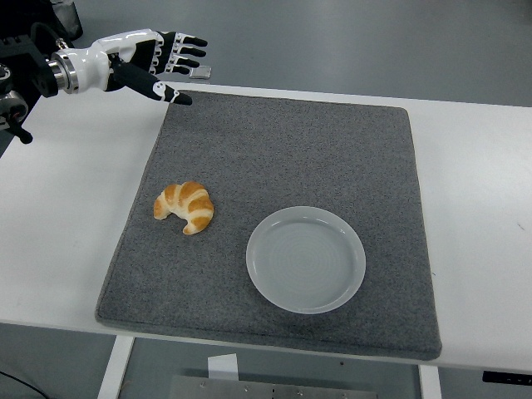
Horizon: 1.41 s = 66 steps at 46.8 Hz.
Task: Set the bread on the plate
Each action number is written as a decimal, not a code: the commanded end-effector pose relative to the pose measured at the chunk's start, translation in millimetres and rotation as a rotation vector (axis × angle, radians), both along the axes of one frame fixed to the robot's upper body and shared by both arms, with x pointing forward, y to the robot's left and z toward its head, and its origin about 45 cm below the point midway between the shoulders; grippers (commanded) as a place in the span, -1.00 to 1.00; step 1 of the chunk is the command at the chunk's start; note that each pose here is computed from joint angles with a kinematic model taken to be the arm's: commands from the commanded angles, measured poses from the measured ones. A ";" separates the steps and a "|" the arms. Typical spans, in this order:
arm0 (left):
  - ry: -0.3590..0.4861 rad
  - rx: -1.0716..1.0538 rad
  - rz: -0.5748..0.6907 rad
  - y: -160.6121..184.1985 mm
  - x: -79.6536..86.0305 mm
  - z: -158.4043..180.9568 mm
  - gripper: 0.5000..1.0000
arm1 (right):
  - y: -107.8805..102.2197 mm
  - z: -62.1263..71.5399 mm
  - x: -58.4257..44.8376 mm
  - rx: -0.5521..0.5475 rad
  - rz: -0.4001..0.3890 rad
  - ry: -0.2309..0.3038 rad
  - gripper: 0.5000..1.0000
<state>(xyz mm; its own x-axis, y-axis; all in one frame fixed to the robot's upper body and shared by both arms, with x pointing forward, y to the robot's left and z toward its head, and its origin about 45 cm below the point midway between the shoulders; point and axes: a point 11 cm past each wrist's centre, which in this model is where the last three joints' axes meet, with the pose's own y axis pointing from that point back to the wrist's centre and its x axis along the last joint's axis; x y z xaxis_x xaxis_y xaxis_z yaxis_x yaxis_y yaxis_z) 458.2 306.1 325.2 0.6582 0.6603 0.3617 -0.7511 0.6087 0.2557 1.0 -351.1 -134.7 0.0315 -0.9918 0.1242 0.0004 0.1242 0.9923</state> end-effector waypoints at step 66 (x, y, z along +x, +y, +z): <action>-0.366 0.483 -0.265 1.8 -71.1 -95.7 0.99 | 0.0 0.0 0.0 0.000 0.000 0.000 0.81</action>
<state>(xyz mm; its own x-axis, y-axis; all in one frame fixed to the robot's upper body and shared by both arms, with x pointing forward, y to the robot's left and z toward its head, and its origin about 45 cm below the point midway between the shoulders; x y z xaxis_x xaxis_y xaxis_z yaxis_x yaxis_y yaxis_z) 388.5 309.7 233.7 0.5708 0.2089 0.7940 -0.6769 0.6671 0.3111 1.0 -351.1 -134.7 0.0315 -0.9918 0.1241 0.0002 0.1242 0.9923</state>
